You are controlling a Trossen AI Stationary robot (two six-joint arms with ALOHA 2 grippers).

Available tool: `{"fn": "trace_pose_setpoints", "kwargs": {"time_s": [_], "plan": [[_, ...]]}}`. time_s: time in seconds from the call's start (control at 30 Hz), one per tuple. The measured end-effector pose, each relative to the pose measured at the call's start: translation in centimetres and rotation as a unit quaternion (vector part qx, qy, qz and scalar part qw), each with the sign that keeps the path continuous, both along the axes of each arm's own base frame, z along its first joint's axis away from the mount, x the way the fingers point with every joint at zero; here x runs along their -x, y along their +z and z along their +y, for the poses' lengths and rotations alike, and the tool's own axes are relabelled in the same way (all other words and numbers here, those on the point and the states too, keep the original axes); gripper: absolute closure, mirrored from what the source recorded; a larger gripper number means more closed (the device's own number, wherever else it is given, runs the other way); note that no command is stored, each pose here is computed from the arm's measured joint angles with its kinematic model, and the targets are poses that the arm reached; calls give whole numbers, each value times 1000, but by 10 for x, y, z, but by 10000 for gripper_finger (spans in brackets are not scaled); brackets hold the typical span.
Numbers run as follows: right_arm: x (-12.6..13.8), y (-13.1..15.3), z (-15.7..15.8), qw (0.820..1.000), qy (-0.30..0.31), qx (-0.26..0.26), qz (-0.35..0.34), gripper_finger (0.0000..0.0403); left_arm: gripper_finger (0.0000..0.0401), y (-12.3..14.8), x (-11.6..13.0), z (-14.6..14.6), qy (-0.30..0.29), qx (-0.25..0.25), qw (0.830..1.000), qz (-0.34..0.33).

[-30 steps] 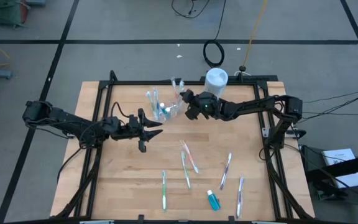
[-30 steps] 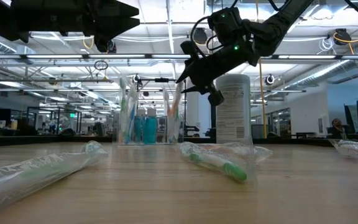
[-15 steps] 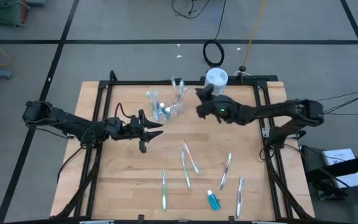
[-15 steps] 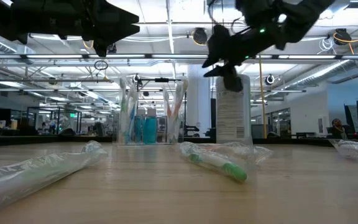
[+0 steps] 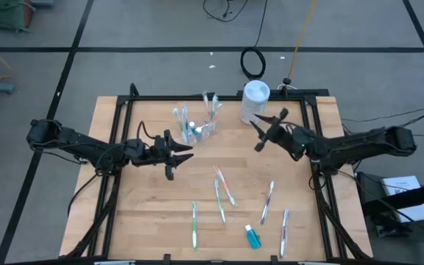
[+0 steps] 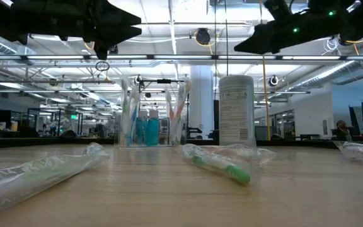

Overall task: Pick & Place toothbrushing station
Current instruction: Put the green toothbrush into the transparent organizer

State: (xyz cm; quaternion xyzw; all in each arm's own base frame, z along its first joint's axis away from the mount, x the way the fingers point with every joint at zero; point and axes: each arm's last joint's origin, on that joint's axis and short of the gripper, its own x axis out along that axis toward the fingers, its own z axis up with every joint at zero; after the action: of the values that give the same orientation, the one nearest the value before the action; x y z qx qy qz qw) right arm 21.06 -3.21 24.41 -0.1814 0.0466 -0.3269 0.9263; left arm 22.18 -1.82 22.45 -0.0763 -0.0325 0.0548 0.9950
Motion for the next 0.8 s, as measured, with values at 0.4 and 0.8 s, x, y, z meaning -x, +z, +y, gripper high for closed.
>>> {"fn": "trace_pose_setpoints", "kwargs": {"time_s": [0.4, 0.8], "plan": [[13, -6, 5, 984, 58, -122, -114, 287, 265, -2, 0, 1, 21, -1, 1000, 10], [10, -5, 12, 952, 182, -202, -142, 287, 265, -2, 0, -2, -34, -7, 999, 10]]}}
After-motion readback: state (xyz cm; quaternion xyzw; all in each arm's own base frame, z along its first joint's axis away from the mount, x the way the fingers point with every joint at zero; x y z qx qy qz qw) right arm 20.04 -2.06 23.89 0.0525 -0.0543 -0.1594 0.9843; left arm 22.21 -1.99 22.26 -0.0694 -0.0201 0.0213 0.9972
